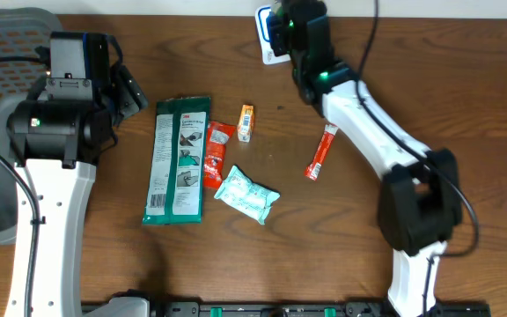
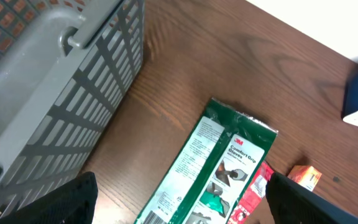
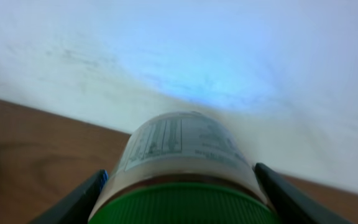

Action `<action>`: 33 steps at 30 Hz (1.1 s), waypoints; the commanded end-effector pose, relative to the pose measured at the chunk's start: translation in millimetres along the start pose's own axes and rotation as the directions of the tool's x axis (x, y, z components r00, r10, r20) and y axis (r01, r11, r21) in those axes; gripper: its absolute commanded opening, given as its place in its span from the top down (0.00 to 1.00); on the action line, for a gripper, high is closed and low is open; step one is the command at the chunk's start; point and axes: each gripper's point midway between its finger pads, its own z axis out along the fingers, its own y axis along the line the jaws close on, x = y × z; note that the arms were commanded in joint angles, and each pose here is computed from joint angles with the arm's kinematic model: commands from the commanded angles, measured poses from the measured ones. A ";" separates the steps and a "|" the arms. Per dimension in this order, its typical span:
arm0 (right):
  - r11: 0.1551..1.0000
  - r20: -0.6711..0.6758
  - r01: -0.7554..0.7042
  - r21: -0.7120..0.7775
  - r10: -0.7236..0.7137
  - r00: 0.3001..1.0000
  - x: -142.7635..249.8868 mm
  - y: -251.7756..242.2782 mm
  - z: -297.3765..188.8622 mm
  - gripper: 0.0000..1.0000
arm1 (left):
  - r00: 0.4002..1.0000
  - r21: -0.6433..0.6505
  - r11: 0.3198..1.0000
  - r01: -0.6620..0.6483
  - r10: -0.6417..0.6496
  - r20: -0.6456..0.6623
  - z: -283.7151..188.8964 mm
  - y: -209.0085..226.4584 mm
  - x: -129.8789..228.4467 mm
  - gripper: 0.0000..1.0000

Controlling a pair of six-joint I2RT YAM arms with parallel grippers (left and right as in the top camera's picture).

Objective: Scan the item barcode
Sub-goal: 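Raise the jar's label up to the scanner face with the right gripper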

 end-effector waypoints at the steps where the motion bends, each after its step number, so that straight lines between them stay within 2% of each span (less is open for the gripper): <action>1: 0.994 0.094 0.102 0.030 -0.105 0.990 -2.3 -0.6 17.8 0.99 | 1.000 -0.009 1.000 0.004 -0.004 0.015 -2.4 2.0 -5.2 0.13; 6: 0.996 0.214 0.071 0.058 -0.082 0.973 2.6 -1.5 37.2 0.99 | 1.000 -0.009 1.000 0.004 -0.003 0.015 -2.4 2.0 -5.2 0.13; 15: 0.994 0.267 0.050 0.098 -0.075 0.961 55.8 -13.4 69.1 0.99 | 1.000 -0.009 1.000 0.004 -0.004 0.015 -2.4 2.0 -5.2 0.13; 19: 0.997 0.270 0.059 0.059 -0.073 0.960 71.8 -10.0 76.2 0.99 | 1.000 -0.009 1.000 0.004 -0.004 0.014 -2.4 2.1 -5.1 0.13; 33: 0.999 0.286 -0.052 0.012 0.046 0.957 70.7 -17.0 77.5 0.99 | 1.000 -0.009 1.000 0.004 -0.004 0.015 -2.4 2.0 -5.2 0.13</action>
